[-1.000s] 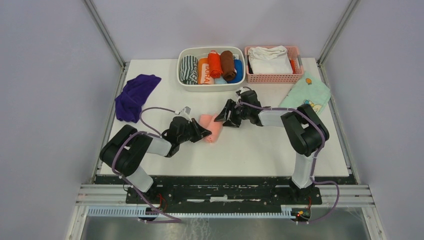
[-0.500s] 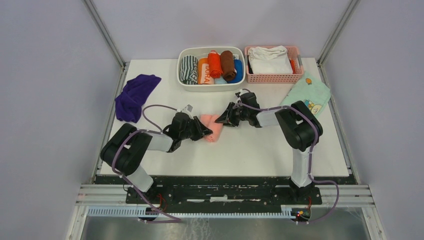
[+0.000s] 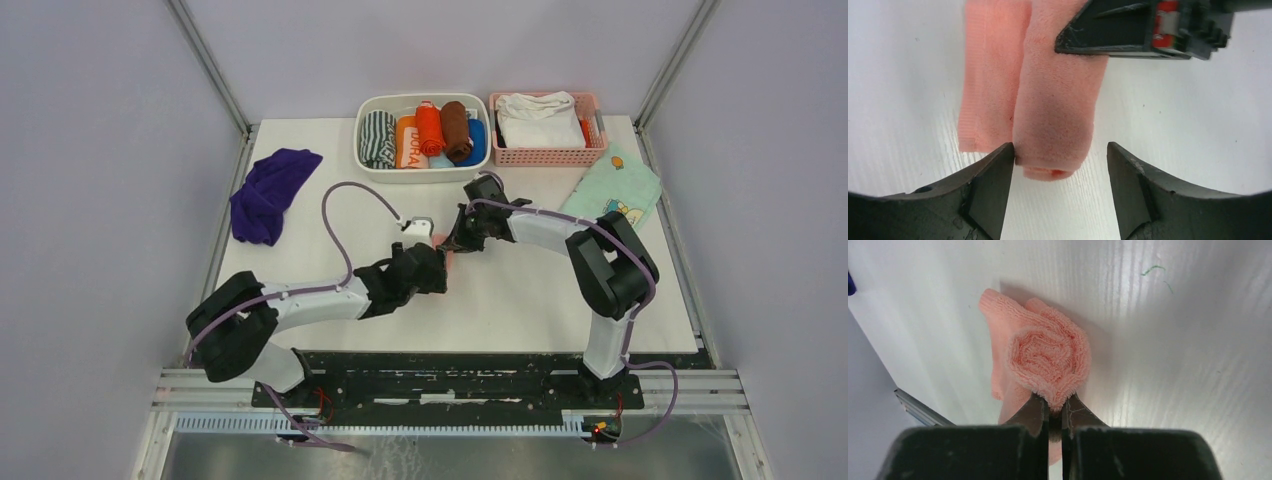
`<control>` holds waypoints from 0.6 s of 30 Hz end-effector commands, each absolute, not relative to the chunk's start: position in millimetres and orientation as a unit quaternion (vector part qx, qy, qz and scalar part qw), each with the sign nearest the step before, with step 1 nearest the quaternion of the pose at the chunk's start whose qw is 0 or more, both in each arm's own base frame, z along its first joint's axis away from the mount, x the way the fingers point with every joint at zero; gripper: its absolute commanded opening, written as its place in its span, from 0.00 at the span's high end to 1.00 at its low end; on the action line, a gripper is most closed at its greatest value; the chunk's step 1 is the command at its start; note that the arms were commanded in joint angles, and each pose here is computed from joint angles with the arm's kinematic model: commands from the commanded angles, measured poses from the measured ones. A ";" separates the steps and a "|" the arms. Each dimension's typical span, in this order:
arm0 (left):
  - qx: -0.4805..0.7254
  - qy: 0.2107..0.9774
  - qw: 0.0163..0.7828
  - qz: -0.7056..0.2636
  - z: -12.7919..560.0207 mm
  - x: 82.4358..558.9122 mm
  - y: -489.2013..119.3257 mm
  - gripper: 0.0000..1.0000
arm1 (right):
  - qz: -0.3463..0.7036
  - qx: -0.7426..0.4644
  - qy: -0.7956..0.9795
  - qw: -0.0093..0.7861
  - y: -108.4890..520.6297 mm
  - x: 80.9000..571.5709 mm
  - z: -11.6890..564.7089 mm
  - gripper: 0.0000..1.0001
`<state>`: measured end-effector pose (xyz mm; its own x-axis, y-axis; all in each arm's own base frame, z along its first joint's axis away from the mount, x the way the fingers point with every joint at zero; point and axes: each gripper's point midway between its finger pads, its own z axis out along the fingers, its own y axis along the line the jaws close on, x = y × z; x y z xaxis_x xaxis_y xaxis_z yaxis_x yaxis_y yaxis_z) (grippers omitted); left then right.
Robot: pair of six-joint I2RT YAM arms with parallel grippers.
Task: Roll the towels
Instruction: Roll the towel at the center of the board.
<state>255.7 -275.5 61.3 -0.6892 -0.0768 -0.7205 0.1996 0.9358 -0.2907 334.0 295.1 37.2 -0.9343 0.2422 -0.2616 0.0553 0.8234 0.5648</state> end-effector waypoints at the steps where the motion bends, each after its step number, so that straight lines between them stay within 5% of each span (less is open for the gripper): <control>1: 0.072 0.859 0.506 -0.030 106.4 268.0 -261.9 0.25 | 0.218 0.091 0.957 0.168 275.3 331.5 44.7 1.00; 18: 0.219 0.832 0.503 0.084 61.3 268.0 -323.8 0.27 | 0.214 0.098 0.959 0.156 279.6 328.5 50.2 1.00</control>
<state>259.9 -315.7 50.8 -0.4442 0.4053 -0.7990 0.2921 0.9086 0.2986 325.5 281.3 38.2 -0.9402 0.2478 -0.2337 0.1191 0.8819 0.4561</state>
